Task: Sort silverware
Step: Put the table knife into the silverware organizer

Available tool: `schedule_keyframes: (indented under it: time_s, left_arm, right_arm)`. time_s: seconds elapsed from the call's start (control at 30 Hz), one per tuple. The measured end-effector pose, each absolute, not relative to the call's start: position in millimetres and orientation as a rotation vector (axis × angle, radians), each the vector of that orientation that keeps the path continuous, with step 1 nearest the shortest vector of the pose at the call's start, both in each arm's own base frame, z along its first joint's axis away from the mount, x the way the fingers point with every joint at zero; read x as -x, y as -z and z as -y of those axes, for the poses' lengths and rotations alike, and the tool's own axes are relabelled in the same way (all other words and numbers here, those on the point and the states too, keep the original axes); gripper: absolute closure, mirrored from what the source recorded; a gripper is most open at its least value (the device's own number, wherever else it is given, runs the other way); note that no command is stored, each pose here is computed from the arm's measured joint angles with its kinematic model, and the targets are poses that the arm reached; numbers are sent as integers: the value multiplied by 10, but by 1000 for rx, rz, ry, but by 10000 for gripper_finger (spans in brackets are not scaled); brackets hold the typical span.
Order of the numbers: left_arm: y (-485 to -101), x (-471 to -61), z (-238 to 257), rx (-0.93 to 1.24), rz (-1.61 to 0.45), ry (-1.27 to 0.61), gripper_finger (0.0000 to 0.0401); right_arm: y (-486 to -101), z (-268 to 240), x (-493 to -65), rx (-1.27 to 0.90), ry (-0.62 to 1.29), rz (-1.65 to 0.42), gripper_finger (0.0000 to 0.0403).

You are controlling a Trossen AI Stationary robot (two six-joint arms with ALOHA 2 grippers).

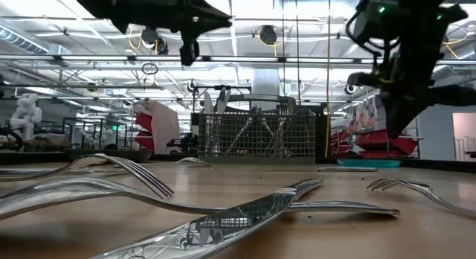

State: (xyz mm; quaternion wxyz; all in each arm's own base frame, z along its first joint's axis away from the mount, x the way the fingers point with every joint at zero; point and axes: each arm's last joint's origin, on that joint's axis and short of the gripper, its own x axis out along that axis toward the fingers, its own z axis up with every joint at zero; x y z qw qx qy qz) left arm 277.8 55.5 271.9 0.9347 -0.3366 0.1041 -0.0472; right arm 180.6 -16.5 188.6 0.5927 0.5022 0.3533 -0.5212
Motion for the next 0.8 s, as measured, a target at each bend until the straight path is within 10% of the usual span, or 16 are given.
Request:
schedule_keyframes:
  time_s: [0.8]
  left_arm:
    - [-2214,-3059,-663,982,-325,-87,346]
  right_arm:
    - [-1560,492,-2116,-998,1070,-957,403]
